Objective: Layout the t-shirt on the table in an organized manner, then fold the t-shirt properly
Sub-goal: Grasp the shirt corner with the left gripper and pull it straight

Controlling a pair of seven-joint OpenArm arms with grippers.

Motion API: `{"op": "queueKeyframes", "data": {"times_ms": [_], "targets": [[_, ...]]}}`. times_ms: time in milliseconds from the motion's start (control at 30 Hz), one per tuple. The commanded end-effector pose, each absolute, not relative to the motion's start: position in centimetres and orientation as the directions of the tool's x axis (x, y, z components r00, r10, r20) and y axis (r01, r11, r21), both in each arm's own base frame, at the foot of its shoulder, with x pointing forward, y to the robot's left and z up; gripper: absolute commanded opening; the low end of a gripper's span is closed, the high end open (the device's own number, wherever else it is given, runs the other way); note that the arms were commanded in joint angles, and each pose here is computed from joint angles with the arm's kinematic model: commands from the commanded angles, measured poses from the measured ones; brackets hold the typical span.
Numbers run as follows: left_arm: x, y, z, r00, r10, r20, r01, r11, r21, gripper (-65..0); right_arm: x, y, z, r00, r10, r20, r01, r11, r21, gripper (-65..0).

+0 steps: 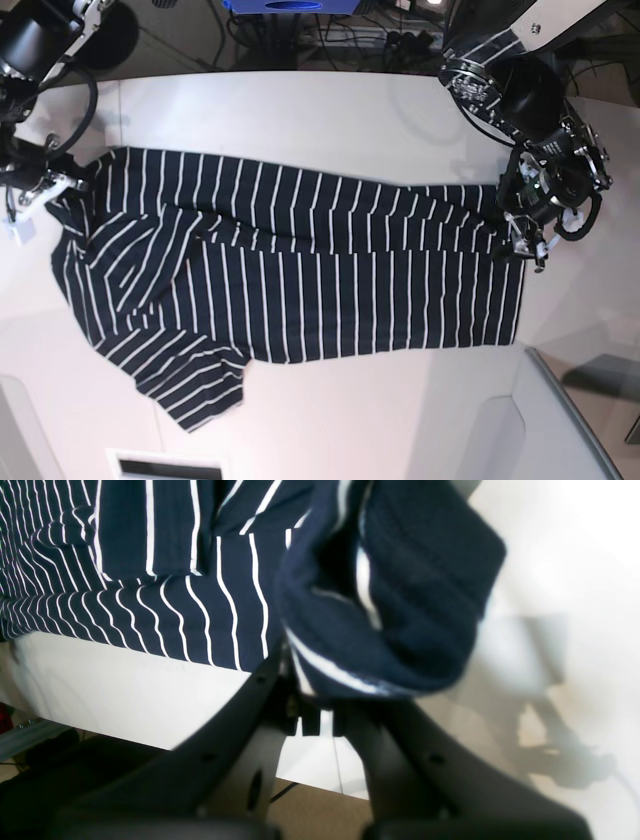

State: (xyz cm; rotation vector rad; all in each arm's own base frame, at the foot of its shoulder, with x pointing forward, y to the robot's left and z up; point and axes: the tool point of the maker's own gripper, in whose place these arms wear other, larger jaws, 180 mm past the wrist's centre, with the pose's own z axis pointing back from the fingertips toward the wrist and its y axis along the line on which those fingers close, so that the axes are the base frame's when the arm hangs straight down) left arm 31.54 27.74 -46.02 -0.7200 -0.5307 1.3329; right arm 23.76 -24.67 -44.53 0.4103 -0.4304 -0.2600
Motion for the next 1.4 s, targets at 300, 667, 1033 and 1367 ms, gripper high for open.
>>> {"op": "queueKeyframes", "data": {"times_ms": [300,667,1033,1367], "targets": [[31.1,28.4,-47.1,0.106,0.991,-0.087,-0.705,0.013,-0.709,-29.5,24.8,-25.6,-43.4,0.86,-0.323,0.396,0.14,0.894,0.426,-64.5],[29.8,28.9,-48.2,0.021,0.992,-0.123,-0.752,-0.065,-0.655,-57.6,24.9,-25.5,-43.4,0.858,-0.324,0.398,0.138,0.892,0.43,-64.5],[30.0,27.7,-46.0,0.076,0.976,-0.206,-0.684,-0.099,-0.723,-65.0,24.9,-25.5,-43.4,0.858,-0.324,0.398,0.138,0.892,0.43,-64.5],[27.8,28.0,-44.2,0.087,0.973,-0.216,-0.662,-0.106,-0.742,-65.0,24.8,-24.5,-44.8,0.87,-0.352,0.345,0.16,0.864,0.478,-64.7]]}}
